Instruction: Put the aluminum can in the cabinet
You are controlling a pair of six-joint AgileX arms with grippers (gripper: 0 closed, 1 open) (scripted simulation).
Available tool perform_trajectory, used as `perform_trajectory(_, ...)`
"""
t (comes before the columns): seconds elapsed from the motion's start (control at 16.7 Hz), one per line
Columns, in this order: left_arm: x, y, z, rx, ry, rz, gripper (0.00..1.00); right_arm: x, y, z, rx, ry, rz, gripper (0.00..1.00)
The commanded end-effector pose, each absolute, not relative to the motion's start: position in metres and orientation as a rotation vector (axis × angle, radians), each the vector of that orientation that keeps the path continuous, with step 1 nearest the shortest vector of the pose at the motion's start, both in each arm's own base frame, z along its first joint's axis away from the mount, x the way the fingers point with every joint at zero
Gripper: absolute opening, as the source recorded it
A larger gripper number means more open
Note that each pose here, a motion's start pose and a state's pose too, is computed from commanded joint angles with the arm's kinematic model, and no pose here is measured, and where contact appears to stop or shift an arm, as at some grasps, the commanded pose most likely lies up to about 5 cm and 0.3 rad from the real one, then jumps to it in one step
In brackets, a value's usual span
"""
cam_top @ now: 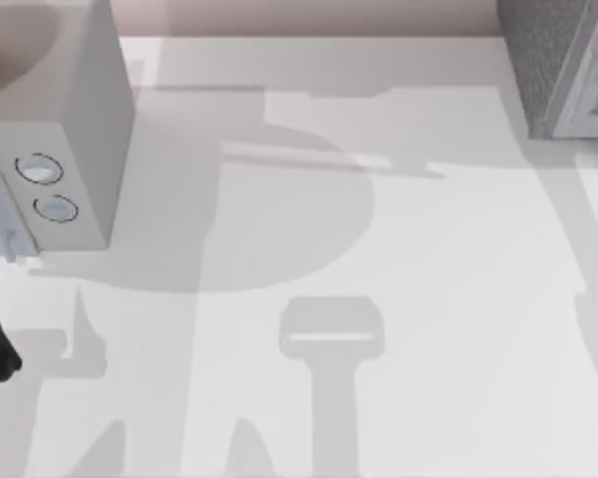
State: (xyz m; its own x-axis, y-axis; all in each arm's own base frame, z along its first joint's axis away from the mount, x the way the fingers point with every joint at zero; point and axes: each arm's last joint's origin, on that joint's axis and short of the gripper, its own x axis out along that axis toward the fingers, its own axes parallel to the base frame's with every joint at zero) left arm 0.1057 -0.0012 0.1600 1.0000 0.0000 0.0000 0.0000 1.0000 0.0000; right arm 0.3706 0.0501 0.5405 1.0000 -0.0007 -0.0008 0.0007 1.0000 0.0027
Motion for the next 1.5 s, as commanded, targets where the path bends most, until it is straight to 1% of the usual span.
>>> perform_trajectory(0.48, 0.106, -0.001, 0.160, 0.000, 0.000, 0.000, 1.00, 0.403, 0.046, 0.532, 0.003, 0.000, -0.001, 0.00)
perform_trajectory(0.9, 0.106, -0.001, 0.160, 0.000, 0.000, 0.000, 1.00, 0.406, 0.045, 0.530, 0.003, 0.000, -0.001, 0.00)
perform_trajectory(1.5, 0.106, -0.001, 0.160, 0.000, 0.000, 0.000, 1.00, 0.406, 0.045, 0.530, 0.003, 0.000, -0.001, 0.75)
